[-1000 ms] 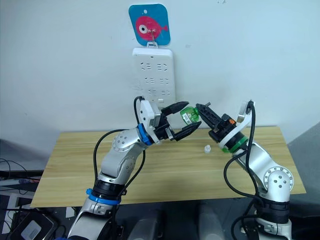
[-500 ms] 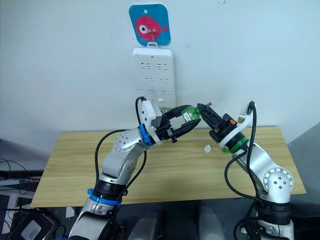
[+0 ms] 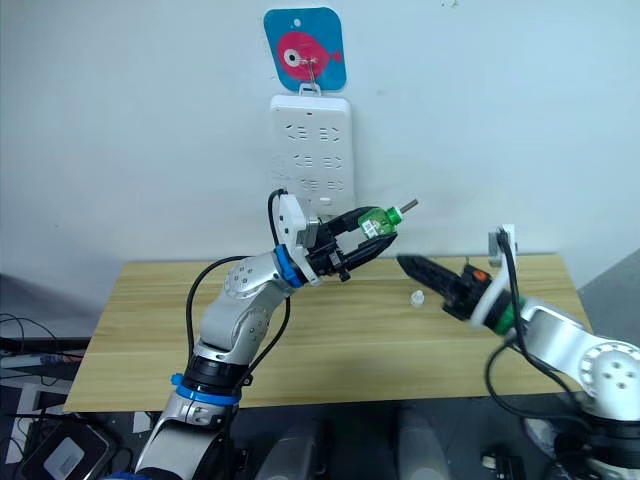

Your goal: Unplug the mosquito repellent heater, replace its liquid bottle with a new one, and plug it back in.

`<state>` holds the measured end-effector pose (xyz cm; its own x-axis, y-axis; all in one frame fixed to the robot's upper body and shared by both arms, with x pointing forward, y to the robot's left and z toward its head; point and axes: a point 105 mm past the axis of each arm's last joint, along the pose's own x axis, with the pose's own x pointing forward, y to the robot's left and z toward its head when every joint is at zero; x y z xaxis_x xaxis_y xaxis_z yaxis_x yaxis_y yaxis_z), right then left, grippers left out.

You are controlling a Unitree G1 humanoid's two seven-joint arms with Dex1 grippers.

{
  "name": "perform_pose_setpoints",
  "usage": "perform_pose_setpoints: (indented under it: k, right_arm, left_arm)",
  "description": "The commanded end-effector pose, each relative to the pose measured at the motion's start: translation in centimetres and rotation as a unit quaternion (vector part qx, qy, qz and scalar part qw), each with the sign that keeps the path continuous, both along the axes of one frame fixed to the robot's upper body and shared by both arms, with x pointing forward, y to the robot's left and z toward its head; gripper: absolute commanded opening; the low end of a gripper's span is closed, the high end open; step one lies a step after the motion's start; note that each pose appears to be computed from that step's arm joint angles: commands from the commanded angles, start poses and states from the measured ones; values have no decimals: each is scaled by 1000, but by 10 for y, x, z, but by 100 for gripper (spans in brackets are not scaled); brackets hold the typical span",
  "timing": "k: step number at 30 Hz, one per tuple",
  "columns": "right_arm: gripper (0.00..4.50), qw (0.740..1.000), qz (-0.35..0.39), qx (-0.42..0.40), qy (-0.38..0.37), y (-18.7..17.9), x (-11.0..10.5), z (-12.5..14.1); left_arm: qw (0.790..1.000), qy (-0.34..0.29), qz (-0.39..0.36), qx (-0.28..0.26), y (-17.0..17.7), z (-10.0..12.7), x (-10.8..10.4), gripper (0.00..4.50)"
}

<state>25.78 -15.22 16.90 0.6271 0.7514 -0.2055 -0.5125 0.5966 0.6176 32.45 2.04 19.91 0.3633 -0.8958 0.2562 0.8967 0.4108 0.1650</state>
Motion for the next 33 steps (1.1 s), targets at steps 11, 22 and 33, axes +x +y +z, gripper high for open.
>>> perform_pose_setpoints:
  k: [11, 22, 33]
  right_arm:
    - [445, 903, -103, -413, 61, -149, 31, -68]
    - [445, 883, -109, -443, 107, -173, 42, -101]
    - [445, 878, -116, -445, 137, -184, 47, -117]
  left_arm:
    - [1000, 14, -11, -16, 1, -7, -11, 232]
    - [1000, 20, 14, -5, 9, -13, -17, 232]
    - [1000, 26, 14, 2, 9, -15, -26, 232]
